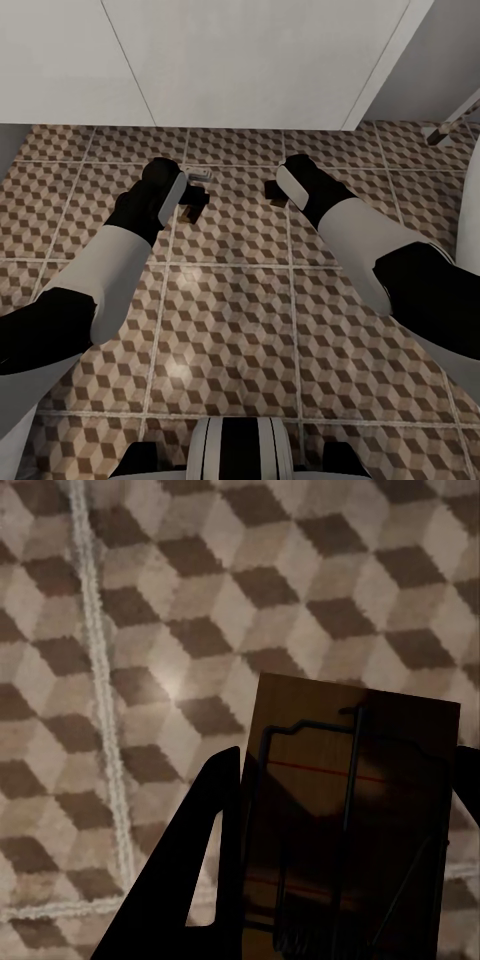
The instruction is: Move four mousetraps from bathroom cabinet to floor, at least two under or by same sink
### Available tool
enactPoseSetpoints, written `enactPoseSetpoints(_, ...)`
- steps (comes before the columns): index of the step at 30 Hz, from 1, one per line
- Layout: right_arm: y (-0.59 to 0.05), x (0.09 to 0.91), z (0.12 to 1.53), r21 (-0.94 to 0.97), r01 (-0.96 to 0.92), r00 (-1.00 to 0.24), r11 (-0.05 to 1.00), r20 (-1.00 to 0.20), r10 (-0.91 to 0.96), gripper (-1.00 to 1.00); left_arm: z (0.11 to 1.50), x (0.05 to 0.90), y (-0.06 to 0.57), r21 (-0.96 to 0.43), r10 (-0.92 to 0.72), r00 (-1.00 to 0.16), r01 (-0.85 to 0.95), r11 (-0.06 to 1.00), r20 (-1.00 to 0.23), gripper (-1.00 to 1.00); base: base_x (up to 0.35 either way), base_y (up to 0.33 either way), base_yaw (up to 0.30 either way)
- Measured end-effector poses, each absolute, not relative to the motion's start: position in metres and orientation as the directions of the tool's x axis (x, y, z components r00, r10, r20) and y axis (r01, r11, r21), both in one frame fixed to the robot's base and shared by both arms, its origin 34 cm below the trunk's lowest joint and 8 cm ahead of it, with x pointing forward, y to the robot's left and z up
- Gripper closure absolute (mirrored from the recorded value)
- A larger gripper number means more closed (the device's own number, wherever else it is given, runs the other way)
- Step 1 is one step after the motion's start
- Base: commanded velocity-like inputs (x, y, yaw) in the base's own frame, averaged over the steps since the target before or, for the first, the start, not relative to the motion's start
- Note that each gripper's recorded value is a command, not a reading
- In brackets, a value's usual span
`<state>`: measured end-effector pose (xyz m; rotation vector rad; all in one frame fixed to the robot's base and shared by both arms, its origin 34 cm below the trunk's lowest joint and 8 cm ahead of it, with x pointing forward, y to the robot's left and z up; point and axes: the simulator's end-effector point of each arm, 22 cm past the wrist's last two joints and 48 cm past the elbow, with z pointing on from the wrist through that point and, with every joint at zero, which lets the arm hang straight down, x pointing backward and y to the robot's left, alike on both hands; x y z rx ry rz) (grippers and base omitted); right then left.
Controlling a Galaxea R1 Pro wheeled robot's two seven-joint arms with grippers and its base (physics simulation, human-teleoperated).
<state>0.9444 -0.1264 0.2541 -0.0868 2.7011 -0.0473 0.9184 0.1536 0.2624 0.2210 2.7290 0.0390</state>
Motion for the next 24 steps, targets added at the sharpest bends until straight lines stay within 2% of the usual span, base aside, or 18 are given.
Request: enactPoseSetpoints(24, -0.126, 0.936, 0.216, -0.046, -0.057, -0.920, 0.997, -0.386, -0.070, 1.00, 0.196, 0.902, 0.156, 0.049, 0.145, -0.924, 0.136, 0.989, -0.355, 1.00, 0.000, 0.000, 0.000)
